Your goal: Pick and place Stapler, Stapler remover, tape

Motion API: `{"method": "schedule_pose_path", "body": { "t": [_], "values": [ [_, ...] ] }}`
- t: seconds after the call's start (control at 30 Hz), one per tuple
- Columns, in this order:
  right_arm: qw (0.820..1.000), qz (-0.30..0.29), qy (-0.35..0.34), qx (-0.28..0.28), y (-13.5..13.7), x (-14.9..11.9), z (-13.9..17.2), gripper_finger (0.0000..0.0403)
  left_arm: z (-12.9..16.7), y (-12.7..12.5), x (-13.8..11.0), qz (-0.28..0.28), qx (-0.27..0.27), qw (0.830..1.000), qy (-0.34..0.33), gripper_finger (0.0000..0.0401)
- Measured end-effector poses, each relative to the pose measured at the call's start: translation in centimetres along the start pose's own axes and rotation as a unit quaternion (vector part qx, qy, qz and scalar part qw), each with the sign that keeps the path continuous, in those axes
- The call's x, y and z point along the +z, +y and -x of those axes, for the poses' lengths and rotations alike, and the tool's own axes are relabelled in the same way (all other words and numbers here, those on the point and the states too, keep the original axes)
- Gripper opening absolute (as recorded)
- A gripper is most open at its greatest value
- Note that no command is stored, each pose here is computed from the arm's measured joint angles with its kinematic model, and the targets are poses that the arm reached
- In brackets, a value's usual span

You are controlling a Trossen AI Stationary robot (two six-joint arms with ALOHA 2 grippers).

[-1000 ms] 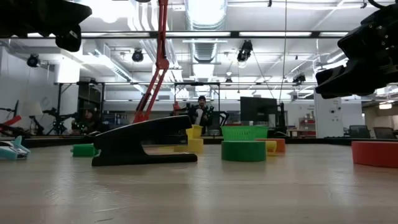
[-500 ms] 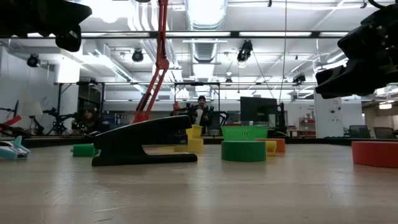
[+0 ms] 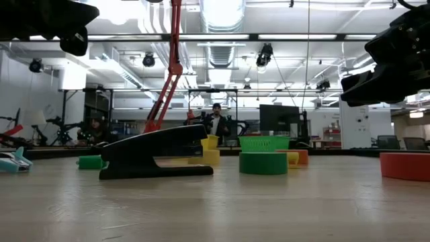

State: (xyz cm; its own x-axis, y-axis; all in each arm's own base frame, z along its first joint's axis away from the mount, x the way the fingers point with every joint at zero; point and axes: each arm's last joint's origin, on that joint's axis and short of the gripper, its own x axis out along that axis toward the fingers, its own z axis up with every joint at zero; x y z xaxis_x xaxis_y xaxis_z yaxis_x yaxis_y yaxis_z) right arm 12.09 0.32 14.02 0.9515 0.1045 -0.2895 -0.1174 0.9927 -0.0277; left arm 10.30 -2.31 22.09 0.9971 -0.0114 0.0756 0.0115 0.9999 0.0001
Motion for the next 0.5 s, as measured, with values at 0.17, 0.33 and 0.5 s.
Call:
{"method": "schedule_pose_path", "body": {
  "t": [0.17,0.33,0.5],
  "values": [
    [1.000,-0.001,-0.004,0.000,0.0,0.1,0.0,0.0008,0.0,0.0,0.0,0.000,0.000,1.000,0.000,0.0014],
    [0.997,-0.080,-0.014,0.003,0.0,0.3,0.0,0.0008,0.0,0.0,0.0,0.000,0.000,1.000,0.000,0.0014],
    [0.993,-0.091,-0.072,0.023,0.1,1.4,0.1,0.0008,0.0,0.0,0.0,0.000,0.000,1.000,0.000,0.0014]
  ]
}}
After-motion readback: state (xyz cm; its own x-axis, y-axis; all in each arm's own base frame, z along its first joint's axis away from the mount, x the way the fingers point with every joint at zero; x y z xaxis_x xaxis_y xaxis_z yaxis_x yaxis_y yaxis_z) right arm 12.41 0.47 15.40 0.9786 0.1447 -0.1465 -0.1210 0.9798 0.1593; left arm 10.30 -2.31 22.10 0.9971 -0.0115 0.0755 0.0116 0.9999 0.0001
